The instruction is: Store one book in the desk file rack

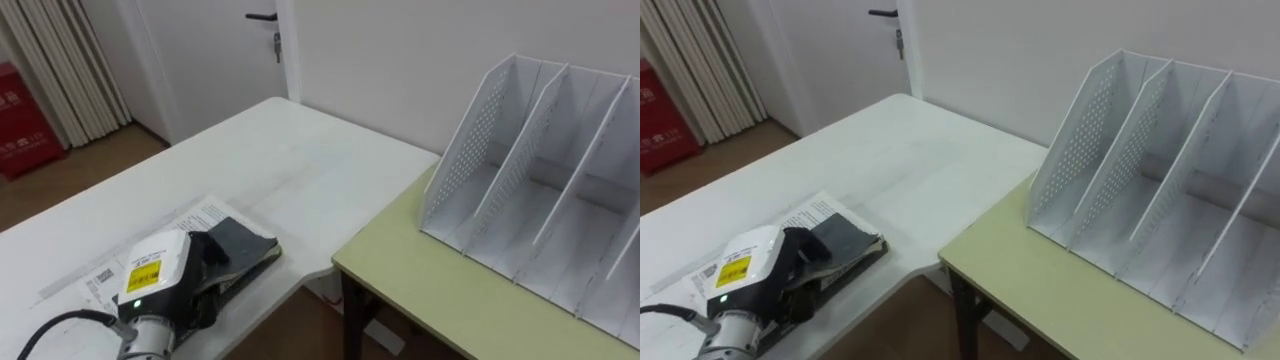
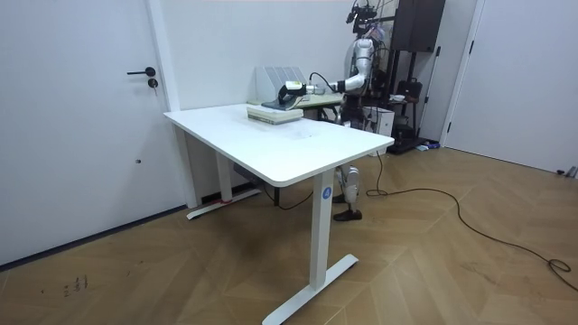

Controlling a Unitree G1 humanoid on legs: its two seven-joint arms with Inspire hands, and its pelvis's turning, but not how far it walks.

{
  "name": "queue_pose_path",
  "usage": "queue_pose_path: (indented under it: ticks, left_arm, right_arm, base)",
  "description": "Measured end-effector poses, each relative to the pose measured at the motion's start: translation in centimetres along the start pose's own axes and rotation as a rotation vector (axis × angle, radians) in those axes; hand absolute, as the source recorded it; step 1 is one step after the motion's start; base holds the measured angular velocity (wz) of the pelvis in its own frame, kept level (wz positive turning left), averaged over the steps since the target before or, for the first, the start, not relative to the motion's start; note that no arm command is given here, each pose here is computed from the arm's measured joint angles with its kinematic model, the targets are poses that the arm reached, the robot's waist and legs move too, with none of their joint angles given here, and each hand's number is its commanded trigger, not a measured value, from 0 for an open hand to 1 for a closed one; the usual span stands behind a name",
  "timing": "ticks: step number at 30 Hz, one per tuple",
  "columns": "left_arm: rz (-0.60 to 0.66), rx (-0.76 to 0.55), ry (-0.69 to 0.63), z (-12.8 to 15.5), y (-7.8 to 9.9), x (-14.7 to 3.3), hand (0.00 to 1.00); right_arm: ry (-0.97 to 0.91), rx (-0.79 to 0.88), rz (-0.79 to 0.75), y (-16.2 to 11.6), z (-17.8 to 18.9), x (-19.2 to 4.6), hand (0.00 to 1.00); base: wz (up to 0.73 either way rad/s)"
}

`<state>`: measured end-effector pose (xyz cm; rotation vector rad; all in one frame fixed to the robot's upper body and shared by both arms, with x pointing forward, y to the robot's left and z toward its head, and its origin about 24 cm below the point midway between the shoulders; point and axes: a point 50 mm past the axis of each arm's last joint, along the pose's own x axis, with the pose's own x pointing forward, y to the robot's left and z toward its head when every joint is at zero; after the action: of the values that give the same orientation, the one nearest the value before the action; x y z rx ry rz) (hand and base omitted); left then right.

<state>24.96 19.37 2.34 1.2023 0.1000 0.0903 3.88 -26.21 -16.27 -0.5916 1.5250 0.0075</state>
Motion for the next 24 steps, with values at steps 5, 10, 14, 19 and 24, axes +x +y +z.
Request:
queue_pose_path:
  ticks: [5,10,14,19,24]
  left_arm:
    - [0.006,-0.021,-0.019,0.4,0.7,-0.4,1.00]
    - [0.002,-0.128,-0.066,1.3,1.7,-0.4,1.00]
    - [-0.010,-0.258,-0.136,2.2,2.9,-0.5,1.00]
    - [-0.047,-0.435,-0.250,3.8,3.6,-0.8,1.00]
    - [-0.081,-0.636,-0.333,4.5,4.6,-1.2,1.00]
  right_arm:
    - [-0.119,0.039,-0.029,-1.0,2.3,-0.3,0.00]
    - [-0.300,0.081,-0.055,-2.2,5.7,-1.1,0.00]
    - [-0.502,0.061,-0.033,-2.9,9.4,-2.8,0.00]
    - [-0.738,0.005,0.023,-3.0,13.3,-5.7,0.00]
    - [-0.910,-0.072,0.110,-2.7,15.3,-8.7,0.00]
  base:
    - [0.00]
    - [0.06]
    - [0.04]
    - [0.01]
    - [-0.02]
